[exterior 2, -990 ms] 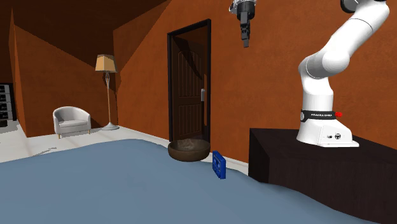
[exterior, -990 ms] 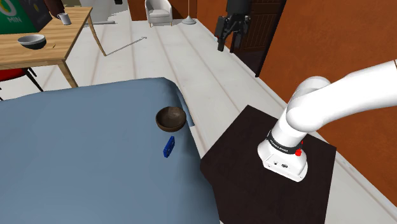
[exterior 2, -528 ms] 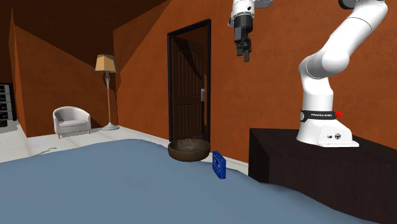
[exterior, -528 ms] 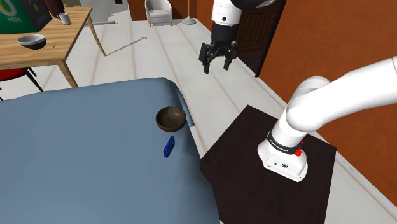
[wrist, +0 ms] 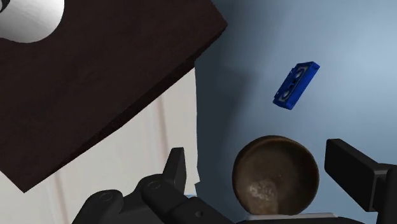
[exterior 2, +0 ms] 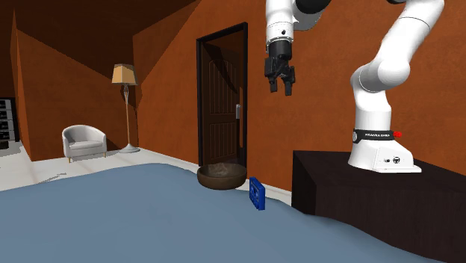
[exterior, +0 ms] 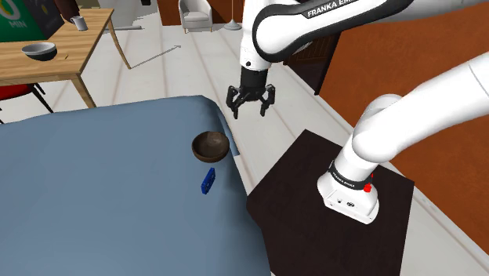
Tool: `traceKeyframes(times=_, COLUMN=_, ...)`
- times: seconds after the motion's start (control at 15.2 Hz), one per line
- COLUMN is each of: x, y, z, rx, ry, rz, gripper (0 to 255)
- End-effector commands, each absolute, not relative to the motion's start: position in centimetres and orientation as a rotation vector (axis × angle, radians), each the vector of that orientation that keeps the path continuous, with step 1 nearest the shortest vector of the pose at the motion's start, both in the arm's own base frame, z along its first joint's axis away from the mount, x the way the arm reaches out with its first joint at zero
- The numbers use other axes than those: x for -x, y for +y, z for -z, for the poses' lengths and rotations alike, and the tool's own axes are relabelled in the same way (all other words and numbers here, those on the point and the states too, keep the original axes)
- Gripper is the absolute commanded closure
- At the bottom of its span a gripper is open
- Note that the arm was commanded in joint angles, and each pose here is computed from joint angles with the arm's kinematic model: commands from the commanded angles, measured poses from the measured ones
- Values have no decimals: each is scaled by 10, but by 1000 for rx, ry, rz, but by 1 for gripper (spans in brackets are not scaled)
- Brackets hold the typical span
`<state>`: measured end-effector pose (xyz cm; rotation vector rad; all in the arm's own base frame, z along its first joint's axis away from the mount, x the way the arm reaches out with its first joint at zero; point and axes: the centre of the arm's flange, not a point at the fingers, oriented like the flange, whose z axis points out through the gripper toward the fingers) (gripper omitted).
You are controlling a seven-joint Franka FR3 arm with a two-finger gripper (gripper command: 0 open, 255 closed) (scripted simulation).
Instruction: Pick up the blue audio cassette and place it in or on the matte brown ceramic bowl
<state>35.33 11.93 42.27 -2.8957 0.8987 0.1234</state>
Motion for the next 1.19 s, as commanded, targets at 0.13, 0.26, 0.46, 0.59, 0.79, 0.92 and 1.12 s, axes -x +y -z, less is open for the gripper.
traceKeyframes(times=0.13, x=-364, y=143, z=-379, rx=2837, ry=1060, rz=-150, gripper=0)
traceKeyframes(times=0.26, x=-371, y=156, z=-357, rx=2806, ry=1138, rz=-164, gripper=0)
traceKeyframes(times=0.46, x=-382, y=174, z=-323, rx=2756, ry=1252, rz=-185, gripper=0)
traceKeyframes(times=0.59, x=-389, y=186, z=-301, rx=2720, ry=1327, rz=-199, gripper=0)
traceKeyframes(times=0.79, x=-402, y=202, z=-267, rx=2662, ry=1437, rz=-220, gripper=0)
traceKeyframes(times=0.92, x=-410, y=213, z=-245, rx=2620, ry=1510, rz=-233, gripper=0)
traceKeyframes(times=1.12, x=-424, y=228, z=-211, rx=2555, ry=1616, rz=-253, gripper=0)
